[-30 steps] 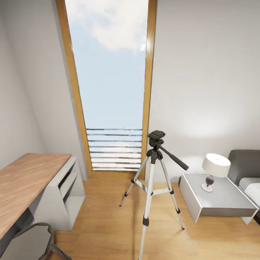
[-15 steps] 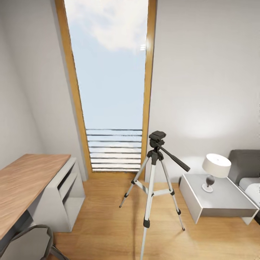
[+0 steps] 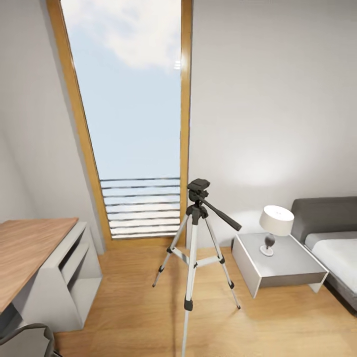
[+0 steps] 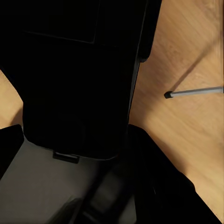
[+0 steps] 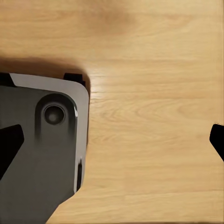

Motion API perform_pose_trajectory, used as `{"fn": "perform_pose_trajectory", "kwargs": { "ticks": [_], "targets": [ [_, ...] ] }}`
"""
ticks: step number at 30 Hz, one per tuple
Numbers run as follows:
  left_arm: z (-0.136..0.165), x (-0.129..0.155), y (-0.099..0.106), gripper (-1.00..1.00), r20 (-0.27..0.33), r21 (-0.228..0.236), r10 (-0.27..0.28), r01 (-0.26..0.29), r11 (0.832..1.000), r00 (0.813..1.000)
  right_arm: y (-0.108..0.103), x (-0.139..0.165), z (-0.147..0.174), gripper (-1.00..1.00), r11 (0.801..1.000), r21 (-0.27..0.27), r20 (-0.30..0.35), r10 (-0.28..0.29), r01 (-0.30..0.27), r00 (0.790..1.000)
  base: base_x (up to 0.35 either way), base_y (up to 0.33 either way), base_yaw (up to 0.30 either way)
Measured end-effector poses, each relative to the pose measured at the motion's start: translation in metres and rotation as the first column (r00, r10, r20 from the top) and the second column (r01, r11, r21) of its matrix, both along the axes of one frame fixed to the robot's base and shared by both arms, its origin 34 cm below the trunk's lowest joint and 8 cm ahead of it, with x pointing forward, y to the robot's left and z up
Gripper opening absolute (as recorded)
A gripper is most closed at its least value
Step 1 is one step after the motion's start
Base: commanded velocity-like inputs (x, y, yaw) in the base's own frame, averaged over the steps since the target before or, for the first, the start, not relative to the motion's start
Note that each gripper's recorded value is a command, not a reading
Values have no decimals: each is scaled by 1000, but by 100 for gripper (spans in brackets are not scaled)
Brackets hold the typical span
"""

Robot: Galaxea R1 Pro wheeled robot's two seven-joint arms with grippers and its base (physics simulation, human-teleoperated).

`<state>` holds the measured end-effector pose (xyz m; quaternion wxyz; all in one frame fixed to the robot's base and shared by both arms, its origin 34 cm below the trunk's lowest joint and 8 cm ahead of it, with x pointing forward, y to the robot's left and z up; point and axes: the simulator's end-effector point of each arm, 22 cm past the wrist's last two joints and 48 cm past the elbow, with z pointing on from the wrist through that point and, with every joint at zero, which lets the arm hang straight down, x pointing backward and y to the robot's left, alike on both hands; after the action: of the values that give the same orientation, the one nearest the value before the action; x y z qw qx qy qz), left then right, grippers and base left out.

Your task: Attach the digital camera to the camera tripod in the bedroom.

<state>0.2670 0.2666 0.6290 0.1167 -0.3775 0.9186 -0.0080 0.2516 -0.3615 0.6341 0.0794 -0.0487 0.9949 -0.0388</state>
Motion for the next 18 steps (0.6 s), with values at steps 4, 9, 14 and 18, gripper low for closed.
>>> {"fn": "perform_pose_trajectory", "kwargs": {
  "ticks": [4,9,14,18],
  "targets": [
    [0,0,0,-100,1,-1,0,0,1000,1000,-1,0,0,100,1000,-1,1,0,0,1000,0,0,-243],
    [0,0,0,-100,1,-1,-1,1,1000,1000,-1,1,0,100,1000,-1,3,0,0,1000,0,97,-244],
    [0,0,-4,-100,1,-6,-1,1,1000,1000,-1,1,0,100,1000,-1,5,1,-1,1000,0,293,-244],
    [0,0,-5,-100,0,-7,-1,1,1000,1000,-1,1,0,100,1000,-1,5,1,-1,1000,0,319,-244]
  ]
}}
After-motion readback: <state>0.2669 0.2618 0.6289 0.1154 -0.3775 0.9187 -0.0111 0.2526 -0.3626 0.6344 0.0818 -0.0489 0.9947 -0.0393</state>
